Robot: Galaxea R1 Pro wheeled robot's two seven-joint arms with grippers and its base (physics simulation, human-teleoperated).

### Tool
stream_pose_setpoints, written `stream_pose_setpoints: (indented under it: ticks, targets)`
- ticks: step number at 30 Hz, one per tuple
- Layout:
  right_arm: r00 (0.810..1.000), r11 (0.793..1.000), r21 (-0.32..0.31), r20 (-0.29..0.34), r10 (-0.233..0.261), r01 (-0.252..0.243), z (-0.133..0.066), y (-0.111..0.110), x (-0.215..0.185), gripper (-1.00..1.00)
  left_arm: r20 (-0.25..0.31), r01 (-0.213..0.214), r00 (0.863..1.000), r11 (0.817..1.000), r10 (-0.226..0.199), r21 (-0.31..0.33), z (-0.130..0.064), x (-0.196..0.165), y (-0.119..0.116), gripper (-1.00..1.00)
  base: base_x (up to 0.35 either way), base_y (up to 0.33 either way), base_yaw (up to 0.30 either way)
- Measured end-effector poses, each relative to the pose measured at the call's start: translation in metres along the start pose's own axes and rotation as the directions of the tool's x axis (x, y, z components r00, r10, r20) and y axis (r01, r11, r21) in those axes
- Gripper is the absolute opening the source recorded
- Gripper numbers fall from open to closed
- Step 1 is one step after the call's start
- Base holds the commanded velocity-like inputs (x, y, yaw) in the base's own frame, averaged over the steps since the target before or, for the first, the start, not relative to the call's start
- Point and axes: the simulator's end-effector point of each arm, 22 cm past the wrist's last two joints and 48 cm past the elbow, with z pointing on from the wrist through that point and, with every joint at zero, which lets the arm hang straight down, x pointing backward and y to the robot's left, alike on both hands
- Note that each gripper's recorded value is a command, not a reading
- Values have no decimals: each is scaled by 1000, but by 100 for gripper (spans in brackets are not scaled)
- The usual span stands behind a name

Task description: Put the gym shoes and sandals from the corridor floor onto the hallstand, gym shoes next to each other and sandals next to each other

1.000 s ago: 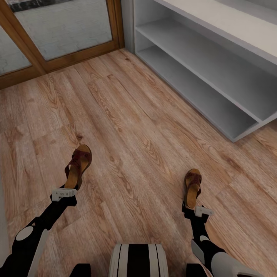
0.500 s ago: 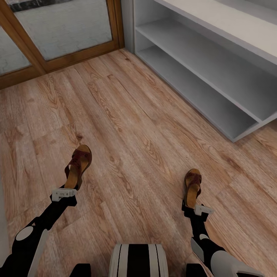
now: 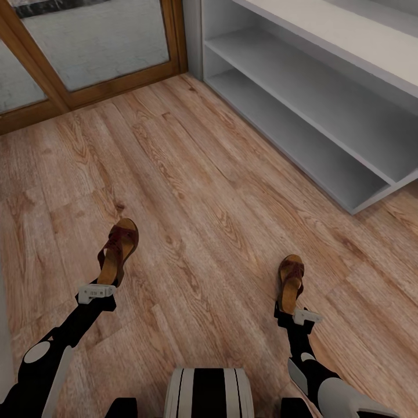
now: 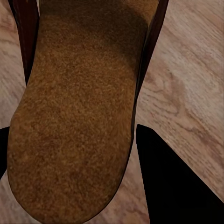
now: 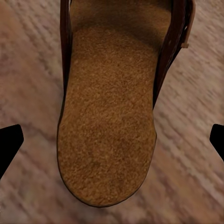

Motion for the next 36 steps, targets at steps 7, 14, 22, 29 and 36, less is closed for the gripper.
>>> stream_pose_setpoints:
  ticks: [7,14,22,29,36]
  targets:
    - [1000,1000,0,-3,0,0,0,0,1,100,-1,0,1000,1000,0,0,0,0,0,-100,0,0,0]
    - [1000,1000,0,-4,0,0,0,0,1,100,-1,0,1000,1000,0,0,0,0,0,-100,0,0,0]
    - [1000,1000,1,-19,-4,4,1,0,10,100,-18,2,1000,1000,-2,-1,2,10,1,-100,0,0,0]
    - [999,1000,2,-31,-7,7,1,-1,18,100,-30,4,1000,1000,-4,-1,4,17,1,-100,0,0,0]
    - [999,1000,1,-31,-7,7,1,0,18,100,-30,4,1000,1000,-4,-1,4,17,1,-100,0,0,0]
